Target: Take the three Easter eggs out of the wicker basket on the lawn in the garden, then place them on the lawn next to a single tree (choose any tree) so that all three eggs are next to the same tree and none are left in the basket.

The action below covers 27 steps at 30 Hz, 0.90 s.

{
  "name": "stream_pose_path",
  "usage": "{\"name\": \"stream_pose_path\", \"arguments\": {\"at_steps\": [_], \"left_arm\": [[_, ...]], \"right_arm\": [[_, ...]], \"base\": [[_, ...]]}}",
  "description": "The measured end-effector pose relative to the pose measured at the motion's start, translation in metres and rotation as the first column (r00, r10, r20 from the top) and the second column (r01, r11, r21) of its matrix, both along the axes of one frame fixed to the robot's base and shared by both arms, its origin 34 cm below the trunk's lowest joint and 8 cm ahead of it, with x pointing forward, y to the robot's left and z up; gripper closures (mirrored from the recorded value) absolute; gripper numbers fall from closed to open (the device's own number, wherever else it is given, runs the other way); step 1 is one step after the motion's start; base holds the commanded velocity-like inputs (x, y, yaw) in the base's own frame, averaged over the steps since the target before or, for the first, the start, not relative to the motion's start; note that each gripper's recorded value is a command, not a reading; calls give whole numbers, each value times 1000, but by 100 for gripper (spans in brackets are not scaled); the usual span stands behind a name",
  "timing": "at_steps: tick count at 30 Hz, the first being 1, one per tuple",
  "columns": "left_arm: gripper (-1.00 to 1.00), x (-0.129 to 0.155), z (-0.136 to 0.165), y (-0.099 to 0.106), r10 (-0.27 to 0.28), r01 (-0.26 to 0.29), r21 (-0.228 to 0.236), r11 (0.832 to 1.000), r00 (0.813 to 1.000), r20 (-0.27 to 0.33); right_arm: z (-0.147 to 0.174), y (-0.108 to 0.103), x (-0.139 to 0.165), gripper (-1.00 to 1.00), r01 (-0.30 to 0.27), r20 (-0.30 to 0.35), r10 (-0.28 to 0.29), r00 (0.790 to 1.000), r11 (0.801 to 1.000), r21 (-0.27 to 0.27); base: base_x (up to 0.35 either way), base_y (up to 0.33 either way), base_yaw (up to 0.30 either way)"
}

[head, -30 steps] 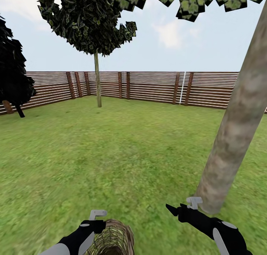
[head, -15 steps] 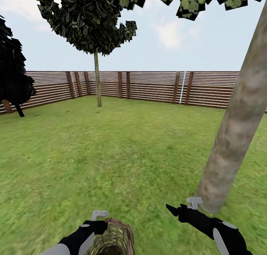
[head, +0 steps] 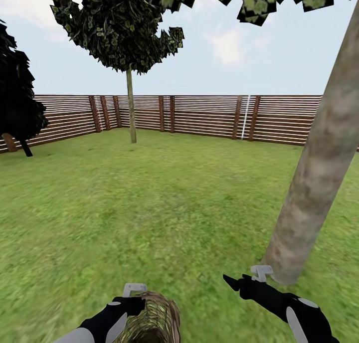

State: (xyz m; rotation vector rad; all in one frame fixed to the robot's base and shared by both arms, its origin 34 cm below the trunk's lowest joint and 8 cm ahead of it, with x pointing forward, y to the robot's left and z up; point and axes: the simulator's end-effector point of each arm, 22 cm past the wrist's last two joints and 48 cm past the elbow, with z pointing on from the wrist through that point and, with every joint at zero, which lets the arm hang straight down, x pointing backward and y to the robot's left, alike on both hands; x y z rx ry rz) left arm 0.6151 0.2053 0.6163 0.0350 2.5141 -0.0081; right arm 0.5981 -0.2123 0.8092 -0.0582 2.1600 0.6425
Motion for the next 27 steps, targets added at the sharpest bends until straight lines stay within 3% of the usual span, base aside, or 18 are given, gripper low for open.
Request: {"name": "stream_pose_path", "arguments": {"at_steps": [27], "left_arm": [[-100,-1,-44,-1,0,0,-2,1000,1000,2]], "right_arm": [[-45,5,-2,-100,-10,0,10,1000,1000,3]], "base": [[0,0,0]]}}
